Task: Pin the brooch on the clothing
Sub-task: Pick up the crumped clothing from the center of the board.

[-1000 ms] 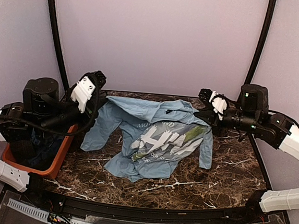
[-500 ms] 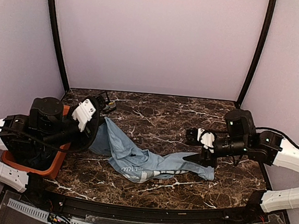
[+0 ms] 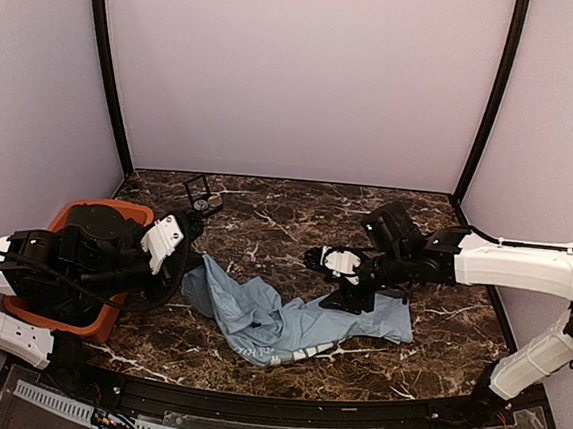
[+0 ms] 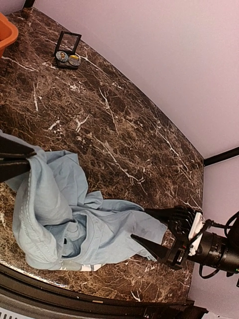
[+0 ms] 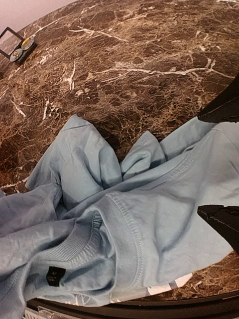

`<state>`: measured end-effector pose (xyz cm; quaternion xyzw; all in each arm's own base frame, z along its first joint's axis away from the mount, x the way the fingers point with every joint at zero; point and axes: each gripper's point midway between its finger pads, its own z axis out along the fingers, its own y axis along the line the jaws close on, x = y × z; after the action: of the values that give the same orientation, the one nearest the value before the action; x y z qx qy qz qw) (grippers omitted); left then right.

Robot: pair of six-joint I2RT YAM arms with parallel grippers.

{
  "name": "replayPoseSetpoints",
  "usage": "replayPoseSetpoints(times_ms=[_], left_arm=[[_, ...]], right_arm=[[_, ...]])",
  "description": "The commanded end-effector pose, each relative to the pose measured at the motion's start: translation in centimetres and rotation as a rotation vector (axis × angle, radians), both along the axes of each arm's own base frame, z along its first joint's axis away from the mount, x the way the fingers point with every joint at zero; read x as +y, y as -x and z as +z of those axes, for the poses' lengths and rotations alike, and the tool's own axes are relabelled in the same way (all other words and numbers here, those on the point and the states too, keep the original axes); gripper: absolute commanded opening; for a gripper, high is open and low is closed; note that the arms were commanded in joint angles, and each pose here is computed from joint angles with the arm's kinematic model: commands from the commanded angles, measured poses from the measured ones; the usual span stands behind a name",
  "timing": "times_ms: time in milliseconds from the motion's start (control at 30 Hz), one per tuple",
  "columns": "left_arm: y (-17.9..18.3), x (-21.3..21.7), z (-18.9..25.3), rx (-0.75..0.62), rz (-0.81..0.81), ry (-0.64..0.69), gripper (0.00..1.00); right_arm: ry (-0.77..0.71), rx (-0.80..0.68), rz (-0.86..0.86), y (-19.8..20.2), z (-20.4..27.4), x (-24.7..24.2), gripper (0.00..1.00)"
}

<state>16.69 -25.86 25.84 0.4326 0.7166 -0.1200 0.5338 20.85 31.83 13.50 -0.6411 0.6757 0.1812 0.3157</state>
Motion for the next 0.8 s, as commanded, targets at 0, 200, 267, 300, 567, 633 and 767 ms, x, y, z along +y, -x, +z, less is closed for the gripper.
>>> replayPoseSetpoints(times_ms=[0,200,267,300,567,633,767], left_arm=[[0.8,-0.1,-1.7,0.044,-0.031,-0.022,0.01],[1.1,0.2,-2.9,0.069,-0.029,-0.039,0.01],[1.2,0.2,-3.3,0.074,-0.027,-0.047,0.01],[1.2,0.2,-3.6,0.077,-0.026,-0.052,0.01],[1.2,0.0,-4.6,0.086,-0.024,-0.073,0.01],[1.2,0.0,-4.7,0.085,-0.024,-0.072,0.01],[1.2,-0.2,-4.8,0.087,-0.027,-0.07,0.01]], right_arm=[[0.021,0.087,0.051,-1.0,-1.4,1.8,0.54],[0.079,0.394,0.17,1.6,-3.7,2.7,0.5],[0.078,0.446,0.193,2.0,-4.0,3.1,0.5],[0.072,0.472,0.206,2.4,-4.0,3.2,0.5],[0.046,0.572,0.256,3.6,-4.5,4.0,0.42],[0.053,0.575,0.253,3.5,-4.9,4.0,0.36],[0.065,0.568,0.242,3.1,-5.4,4.1,0.17]])
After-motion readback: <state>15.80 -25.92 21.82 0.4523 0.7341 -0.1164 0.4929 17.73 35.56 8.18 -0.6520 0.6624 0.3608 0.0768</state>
